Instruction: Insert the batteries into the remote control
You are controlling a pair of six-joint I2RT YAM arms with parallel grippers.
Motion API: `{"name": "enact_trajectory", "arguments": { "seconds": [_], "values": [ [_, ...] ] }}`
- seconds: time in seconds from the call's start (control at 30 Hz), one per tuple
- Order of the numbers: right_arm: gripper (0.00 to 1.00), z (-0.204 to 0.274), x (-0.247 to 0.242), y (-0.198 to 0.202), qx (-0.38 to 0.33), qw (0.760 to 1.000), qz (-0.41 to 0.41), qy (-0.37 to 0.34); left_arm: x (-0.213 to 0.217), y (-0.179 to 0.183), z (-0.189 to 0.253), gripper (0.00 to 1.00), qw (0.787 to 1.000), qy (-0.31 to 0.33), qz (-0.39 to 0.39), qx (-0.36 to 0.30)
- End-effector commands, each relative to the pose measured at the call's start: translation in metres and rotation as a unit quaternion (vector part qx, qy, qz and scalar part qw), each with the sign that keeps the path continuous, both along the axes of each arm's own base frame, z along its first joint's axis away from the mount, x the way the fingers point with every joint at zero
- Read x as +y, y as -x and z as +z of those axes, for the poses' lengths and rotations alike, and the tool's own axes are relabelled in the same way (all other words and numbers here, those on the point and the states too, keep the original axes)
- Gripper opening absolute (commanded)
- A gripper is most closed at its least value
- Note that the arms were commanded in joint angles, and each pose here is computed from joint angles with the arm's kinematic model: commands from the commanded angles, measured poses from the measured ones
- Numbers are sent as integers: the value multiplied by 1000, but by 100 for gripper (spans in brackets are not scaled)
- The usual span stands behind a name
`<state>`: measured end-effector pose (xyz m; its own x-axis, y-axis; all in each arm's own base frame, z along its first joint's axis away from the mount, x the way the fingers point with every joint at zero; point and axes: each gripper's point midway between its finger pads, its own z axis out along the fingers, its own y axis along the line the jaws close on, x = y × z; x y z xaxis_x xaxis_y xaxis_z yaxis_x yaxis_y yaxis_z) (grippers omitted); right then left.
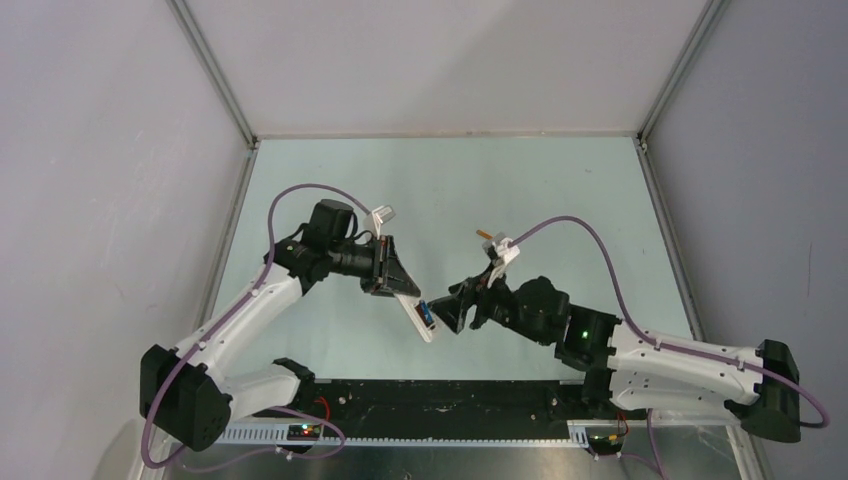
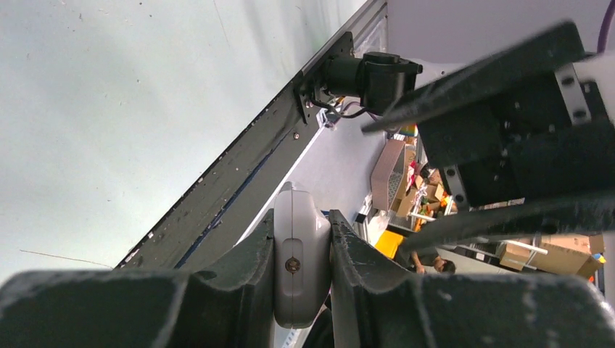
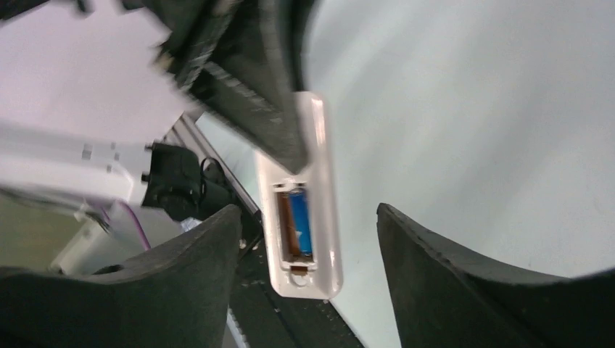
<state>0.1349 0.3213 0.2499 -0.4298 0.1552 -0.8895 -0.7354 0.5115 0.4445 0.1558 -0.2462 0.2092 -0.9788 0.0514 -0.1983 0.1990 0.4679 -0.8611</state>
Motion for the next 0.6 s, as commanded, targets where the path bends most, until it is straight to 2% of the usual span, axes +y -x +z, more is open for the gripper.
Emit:
{"name": "enact_trajectory", "arguments": {
  "seconds": [0.0,0.07,0.2,0.3,0.4,0.57],
  "values": [
    [74,-11,-26,-25,232,962,-137,-47,-3,-8,14,0,1000,11,3,-21],
    [82,-18,-32,-29,286,943,-162,-57,-3,-11,16,0,1000,10,4,-24],
    [98,-12,-34,-26,330,922,-177,-94,-5,-16,18,0,999,8,7,-30],
    [99,-11,-33,-26,369,903,-188,-118,-6,-20,20,0,999,7,10,-35],
    [99,-21,-34,-25,428,867,-218,-137,-6,-23,23,0,999,5,13,-42],
    [99,-15,-28,-27,452,843,-232,-178,-6,-27,23,0,999,1,18,-48]
  ]
}}
